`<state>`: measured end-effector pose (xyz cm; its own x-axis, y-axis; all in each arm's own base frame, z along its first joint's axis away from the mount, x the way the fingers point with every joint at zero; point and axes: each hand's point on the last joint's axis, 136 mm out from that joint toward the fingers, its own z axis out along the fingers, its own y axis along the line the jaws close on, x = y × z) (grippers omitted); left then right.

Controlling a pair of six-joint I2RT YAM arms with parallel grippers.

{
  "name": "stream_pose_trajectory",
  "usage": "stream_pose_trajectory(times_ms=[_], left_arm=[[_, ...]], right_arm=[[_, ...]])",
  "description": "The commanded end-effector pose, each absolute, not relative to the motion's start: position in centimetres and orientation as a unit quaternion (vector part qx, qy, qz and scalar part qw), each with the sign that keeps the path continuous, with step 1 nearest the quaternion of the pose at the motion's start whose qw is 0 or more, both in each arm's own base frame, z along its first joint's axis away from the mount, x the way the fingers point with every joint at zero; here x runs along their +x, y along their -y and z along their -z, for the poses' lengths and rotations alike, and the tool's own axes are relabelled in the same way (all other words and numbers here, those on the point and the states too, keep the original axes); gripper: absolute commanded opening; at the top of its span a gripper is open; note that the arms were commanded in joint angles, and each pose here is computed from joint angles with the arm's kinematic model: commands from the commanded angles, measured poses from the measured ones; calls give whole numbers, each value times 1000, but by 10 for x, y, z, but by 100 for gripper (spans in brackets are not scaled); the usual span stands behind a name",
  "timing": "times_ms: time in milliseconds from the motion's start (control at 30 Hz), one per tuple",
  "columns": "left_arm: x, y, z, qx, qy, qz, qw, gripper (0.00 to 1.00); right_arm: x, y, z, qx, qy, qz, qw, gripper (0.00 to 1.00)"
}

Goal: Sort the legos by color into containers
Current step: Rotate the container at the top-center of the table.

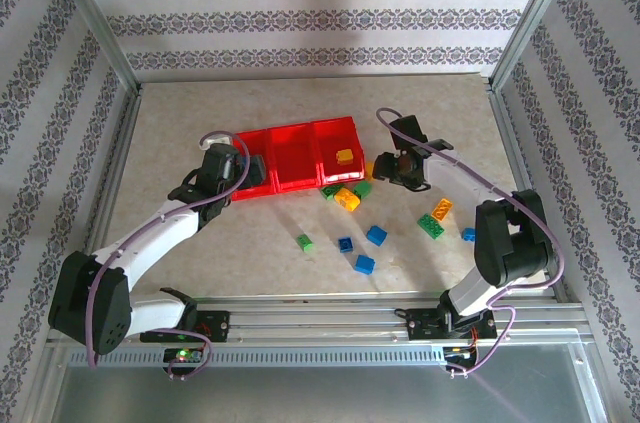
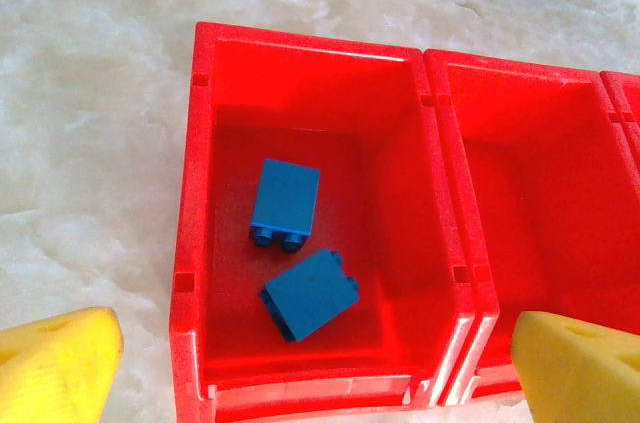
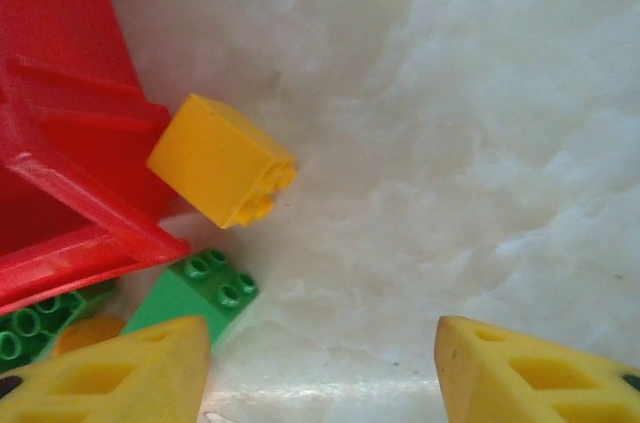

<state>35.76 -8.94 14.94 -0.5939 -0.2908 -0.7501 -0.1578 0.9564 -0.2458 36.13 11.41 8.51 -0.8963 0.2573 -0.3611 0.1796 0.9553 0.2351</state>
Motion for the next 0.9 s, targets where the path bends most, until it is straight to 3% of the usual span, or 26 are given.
stream_pose_trajectory(times_ms=[0, 867], left_arm=[[369, 90, -164, -125, -879, 86, 451, 100], [378, 102, -149, -117, -890, 99, 429, 100]], right_arm=[[369, -127, -78, 108, -967, -132, 190, 62], [400, -138, -47, 106, -971, -138, 164, 60]])
